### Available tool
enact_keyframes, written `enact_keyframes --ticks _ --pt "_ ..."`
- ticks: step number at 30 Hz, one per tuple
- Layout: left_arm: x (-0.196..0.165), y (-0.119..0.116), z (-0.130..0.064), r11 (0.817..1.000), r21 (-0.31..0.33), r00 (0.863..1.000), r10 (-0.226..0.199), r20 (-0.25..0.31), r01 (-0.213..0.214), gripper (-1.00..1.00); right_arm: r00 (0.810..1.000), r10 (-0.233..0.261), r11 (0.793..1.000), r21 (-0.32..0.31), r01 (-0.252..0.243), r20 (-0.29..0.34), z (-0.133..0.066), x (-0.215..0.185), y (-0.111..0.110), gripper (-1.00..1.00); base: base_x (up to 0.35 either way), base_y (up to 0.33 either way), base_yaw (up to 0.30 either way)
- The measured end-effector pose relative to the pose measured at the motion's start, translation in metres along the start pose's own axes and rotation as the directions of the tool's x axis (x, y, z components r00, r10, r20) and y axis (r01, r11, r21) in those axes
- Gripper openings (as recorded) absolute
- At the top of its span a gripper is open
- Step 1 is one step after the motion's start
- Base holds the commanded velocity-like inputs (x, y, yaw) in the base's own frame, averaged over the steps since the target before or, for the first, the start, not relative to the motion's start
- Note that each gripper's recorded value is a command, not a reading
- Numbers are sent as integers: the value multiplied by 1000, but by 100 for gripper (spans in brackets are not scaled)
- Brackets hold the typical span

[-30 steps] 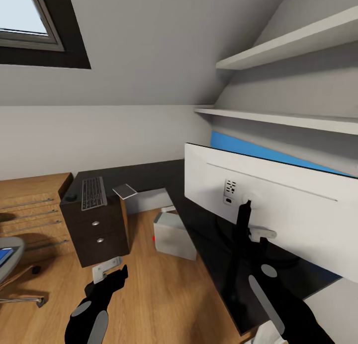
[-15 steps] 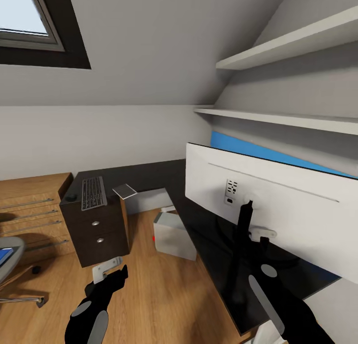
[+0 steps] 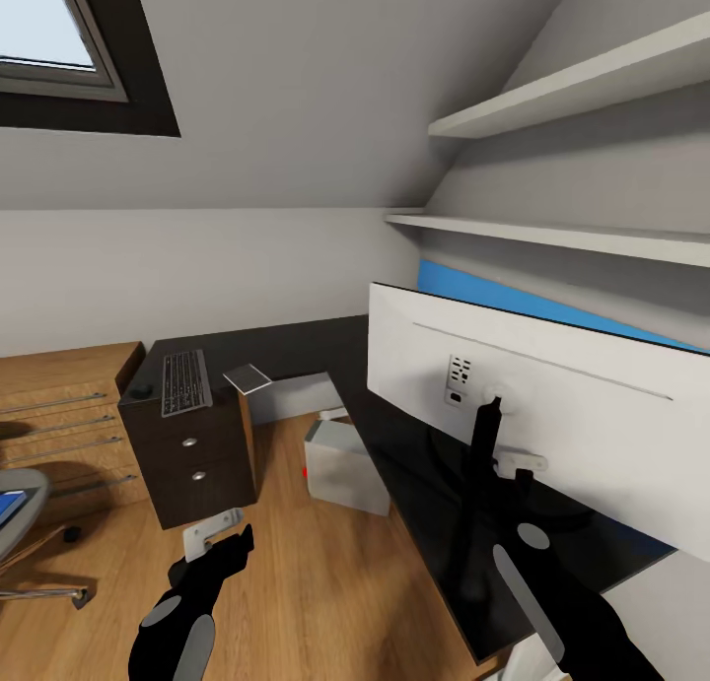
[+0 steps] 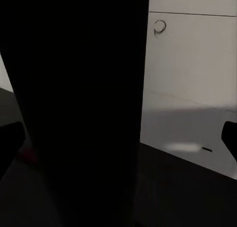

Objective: In the bedroom, organize the workspace by keeping the computer under the desk, ensuring the monitor is on the desk, placing the keyboard on the desk next to the monitor, placing the mouse on the desk next to the keyboard, moving the folder from the swivel chair onto the desk next to the mouse, stacking the notebook on top of the folder with the pen on top of the notebook, and positioning the swivel chair next to the desk.

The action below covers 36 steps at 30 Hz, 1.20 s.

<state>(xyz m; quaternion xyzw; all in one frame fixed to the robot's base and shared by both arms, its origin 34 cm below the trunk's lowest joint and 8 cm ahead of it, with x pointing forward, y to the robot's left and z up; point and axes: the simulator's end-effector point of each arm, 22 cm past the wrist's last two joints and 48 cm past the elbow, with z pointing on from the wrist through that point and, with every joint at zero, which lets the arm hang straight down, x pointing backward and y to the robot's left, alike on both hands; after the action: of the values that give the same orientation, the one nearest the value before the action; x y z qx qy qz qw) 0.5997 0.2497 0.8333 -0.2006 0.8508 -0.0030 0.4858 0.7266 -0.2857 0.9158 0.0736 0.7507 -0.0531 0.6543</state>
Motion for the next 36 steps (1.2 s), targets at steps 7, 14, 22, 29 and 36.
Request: enact_keyframes --ticks 7,14,22,29,36 --pt "0 0 0 1000 0 1000 1 -2 -1 100 1000 1 1000 1 -1 -1 0 0 0 100 -176 0 0" --pt "0 0 0 1000 -1 1000 1 -2 -1 100 1000 1 1000 2 -1 -1 0 1 0 100 -305 0 0" --pt "0 0 0 1000 0 1000 1 -2 -1 100 1000 2 1000 1 -2 -1 0 0 0 100 -244 -63 0" --pt "0 1 0 1000 -3 1000 3 -1 -3 100 1000 2 1000 0 -2 0 0 0 1 100 -222 -256 0" --pt "0 2 0 1000 -6 1000 4 0 -4 100 1000 7 1000 -11 -7 3 -2 -2 9 100 -169 -301 0"
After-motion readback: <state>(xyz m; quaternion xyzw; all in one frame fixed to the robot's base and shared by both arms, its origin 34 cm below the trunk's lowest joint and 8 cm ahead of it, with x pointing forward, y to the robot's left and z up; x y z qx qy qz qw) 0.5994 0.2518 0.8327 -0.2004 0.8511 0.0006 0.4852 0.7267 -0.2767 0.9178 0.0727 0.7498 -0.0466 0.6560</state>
